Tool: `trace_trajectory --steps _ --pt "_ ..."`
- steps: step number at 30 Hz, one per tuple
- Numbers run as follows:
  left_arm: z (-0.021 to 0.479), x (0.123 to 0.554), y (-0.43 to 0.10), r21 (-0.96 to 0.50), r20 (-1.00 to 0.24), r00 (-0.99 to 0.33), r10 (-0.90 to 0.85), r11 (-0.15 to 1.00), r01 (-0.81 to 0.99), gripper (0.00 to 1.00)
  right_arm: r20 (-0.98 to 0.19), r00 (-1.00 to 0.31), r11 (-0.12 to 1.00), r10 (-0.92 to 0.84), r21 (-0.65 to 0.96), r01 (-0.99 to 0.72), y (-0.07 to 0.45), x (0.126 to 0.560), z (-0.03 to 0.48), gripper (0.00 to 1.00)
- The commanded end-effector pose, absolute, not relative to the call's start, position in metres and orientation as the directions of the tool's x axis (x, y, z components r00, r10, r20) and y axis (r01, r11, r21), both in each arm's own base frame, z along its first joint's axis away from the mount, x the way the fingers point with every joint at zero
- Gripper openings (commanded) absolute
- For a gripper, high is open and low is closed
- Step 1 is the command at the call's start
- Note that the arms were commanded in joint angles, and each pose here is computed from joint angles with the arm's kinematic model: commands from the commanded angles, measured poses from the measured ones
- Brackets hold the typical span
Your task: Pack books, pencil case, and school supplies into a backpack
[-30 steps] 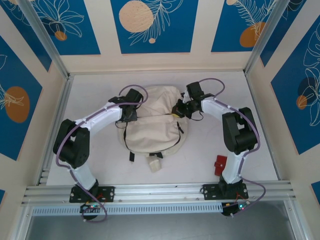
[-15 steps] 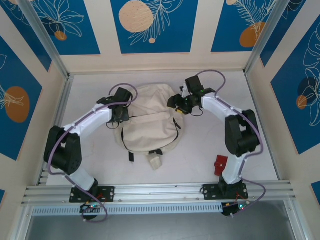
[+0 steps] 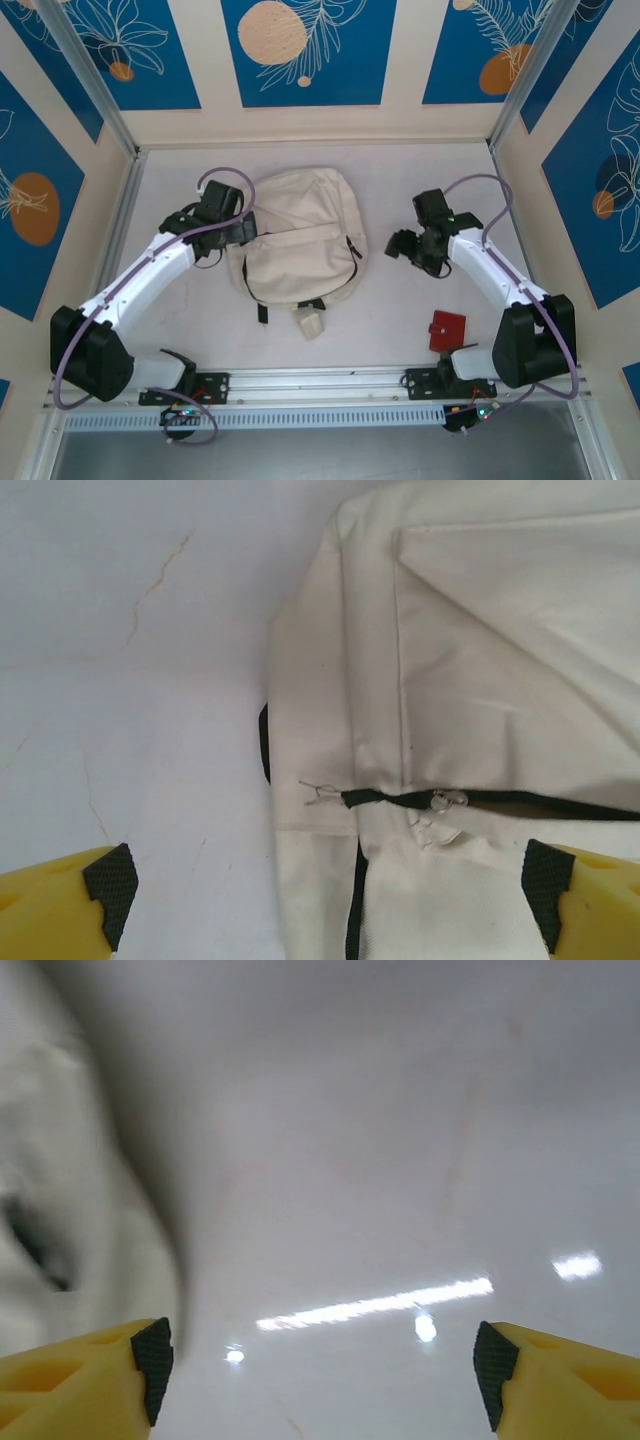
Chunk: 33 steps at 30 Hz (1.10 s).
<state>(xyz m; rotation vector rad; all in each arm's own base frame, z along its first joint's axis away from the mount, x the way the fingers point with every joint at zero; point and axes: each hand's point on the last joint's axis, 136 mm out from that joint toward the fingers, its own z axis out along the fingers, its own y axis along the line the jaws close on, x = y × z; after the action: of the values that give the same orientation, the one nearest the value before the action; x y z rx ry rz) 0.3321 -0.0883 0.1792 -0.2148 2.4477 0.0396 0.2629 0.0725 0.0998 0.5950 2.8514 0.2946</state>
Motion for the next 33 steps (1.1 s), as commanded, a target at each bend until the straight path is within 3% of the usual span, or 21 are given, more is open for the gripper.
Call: trace_trajectory --steps 1,8,20,26,33 --pt "0.177 0.333 -0.088 -0.041 -0.650 -0.748 -0.133 0.989 -0.141 1.00 -0.072 -0.844 0.841 0.532 0.166 0.515 0.044 0.227 0.080 0.82" --pt "0.165 0.332 -0.088 -0.081 -0.632 -0.749 -0.202 0.977 -0.195 1.00 0.021 -0.725 0.719 0.689 0.105 0.687 0.015 0.189 0.054 0.82" --pt "0.153 0.342 -0.103 -0.121 -0.593 -0.775 -0.218 0.976 -0.182 1.00 0.119 -0.625 0.613 0.771 0.127 0.780 0.020 0.170 0.027 0.80" --pt "0.151 0.343 -0.104 -0.126 -0.585 -0.779 -0.226 0.974 -0.187 1.00 0.163 -0.660 0.624 0.733 0.226 0.748 0.038 0.188 0.017 0.77" --pt "0.152 0.342 -0.101 -0.103 -0.579 -0.787 -0.215 0.976 -0.190 1.00 0.115 -0.752 0.670 0.649 0.383 0.636 0.073 0.228 0.026 0.75"
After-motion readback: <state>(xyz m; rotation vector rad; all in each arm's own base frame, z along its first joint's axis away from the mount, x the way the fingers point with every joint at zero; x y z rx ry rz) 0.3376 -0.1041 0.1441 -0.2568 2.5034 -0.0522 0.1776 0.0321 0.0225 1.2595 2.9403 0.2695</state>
